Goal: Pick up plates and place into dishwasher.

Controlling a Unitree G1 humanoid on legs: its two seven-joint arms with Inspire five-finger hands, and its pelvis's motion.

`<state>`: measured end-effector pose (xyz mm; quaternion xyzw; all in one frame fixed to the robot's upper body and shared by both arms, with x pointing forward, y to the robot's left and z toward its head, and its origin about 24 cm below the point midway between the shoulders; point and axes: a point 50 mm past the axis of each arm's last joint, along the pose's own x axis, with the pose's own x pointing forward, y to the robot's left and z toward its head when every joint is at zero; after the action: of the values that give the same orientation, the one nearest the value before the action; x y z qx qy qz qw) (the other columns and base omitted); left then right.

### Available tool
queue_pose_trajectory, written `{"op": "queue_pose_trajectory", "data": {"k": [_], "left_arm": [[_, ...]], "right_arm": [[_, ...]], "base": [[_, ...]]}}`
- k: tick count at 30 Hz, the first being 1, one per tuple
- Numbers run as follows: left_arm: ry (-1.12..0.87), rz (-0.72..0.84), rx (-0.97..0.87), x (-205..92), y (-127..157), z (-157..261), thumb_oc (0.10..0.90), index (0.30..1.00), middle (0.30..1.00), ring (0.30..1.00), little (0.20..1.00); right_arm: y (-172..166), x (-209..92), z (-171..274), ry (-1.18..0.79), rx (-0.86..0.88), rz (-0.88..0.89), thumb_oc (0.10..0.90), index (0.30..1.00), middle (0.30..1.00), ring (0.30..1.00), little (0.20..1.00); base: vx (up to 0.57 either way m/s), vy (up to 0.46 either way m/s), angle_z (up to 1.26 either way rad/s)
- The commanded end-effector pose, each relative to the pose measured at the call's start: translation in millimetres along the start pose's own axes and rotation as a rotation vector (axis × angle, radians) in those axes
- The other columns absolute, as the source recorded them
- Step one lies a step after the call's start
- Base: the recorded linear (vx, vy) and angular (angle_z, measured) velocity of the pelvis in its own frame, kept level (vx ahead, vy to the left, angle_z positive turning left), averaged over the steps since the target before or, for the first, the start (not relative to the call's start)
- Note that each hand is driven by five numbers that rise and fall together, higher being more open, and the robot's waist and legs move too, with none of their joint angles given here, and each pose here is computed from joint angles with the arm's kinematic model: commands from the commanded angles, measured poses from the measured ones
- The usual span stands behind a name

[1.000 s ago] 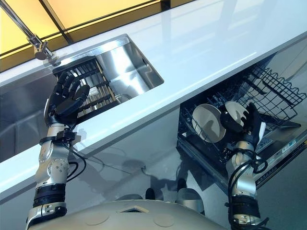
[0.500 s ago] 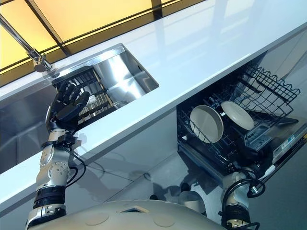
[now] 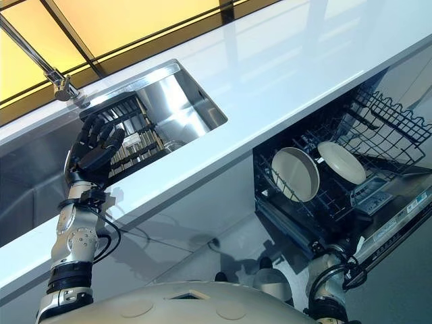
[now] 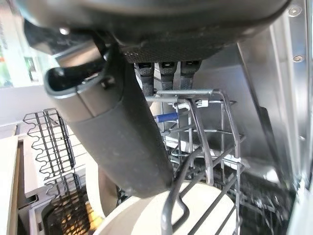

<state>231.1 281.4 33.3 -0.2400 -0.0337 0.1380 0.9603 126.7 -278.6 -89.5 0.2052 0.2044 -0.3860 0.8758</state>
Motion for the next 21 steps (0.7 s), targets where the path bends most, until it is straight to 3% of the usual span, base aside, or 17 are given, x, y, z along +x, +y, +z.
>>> {"op": "queue_pose_trajectory", "data": {"k": [1,10,16,21], "left_arm": [[-0.231,-0.076,0.073,17.2,-9.2,60.4,0.8,0.9,0.9,0.9,0.9],[-0.15,-0.107,0.065,20.5,-22.2,36.0,0.8,0.9,0.9,0.9,0.9],[-0.076,-0.135,0.059,24.8,-31.3,18.7,0.8,0.9,0.9,0.9,0.9],[-0.005,-0.15,0.065,30.0,-37.5,9.5,0.8,0.9,0.9,0.9,0.9]], "right_arm": [[64.9,-2.3,3.3,-0.024,0.056,0.446,0.8,0.9,0.9,0.9,0.9],[146.6,-5.9,59.9,-0.262,0.052,0.836,0.8,0.9,0.9,0.9,0.9],[210.1,-17.1,96.9,-0.264,0.148,1.107,0.8,0.9,0.9,0.9,0.9],[259.3,-29.5,130.8,-0.306,0.086,1.239,0.8,0.9,0.9,0.9,0.9]], "base": [[0.07,-0.011,0.02],[0.09,0.011,0.08],[0.13,0.057,0.11],[0.15,0.034,0.12]]}}
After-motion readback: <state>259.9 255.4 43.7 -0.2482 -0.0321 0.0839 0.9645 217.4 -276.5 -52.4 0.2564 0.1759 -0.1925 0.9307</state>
